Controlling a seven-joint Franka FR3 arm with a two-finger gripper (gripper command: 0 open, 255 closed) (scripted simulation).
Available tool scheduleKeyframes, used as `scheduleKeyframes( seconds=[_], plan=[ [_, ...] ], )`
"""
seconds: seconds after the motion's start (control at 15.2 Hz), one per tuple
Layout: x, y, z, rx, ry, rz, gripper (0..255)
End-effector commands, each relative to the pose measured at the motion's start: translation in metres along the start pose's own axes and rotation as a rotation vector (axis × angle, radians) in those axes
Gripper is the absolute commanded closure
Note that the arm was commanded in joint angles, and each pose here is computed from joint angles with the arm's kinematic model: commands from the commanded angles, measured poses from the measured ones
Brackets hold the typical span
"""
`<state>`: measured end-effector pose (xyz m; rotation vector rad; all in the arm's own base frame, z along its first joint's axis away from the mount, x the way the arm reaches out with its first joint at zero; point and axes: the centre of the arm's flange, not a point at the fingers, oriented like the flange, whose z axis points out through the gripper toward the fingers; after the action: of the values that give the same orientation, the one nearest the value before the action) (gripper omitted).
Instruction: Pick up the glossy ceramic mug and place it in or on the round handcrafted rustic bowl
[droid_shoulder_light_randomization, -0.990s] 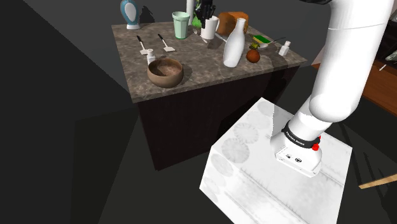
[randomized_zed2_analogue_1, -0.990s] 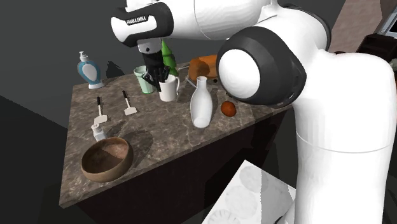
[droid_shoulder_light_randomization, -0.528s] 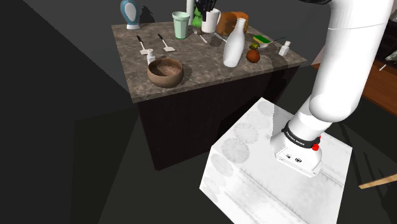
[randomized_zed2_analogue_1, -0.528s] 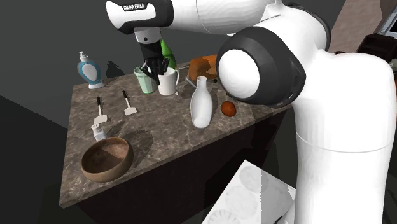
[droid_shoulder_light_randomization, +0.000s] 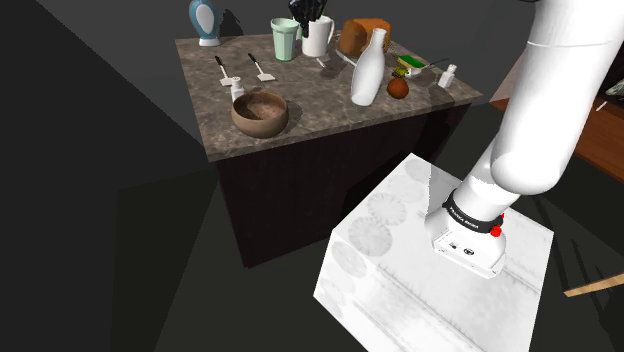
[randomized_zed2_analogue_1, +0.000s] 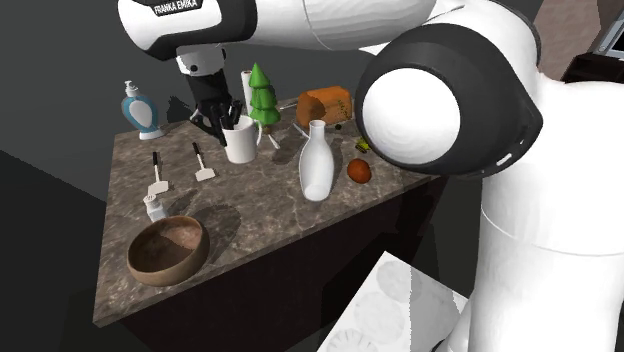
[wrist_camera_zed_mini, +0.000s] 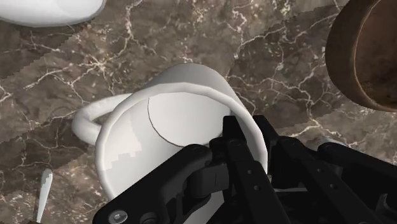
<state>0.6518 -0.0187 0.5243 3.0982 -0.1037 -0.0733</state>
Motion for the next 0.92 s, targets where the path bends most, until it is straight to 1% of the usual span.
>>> scheduleKeyframes(
  seconds=[0.0, 0.86],
  plan=[
    [-0.006, -0.027, -0.007, 0.0, 0.0, 0.002, 255],
    [-0.045, -0.193, -0.025, 0.0, 0.0, 0.002, 255]
  ],
)
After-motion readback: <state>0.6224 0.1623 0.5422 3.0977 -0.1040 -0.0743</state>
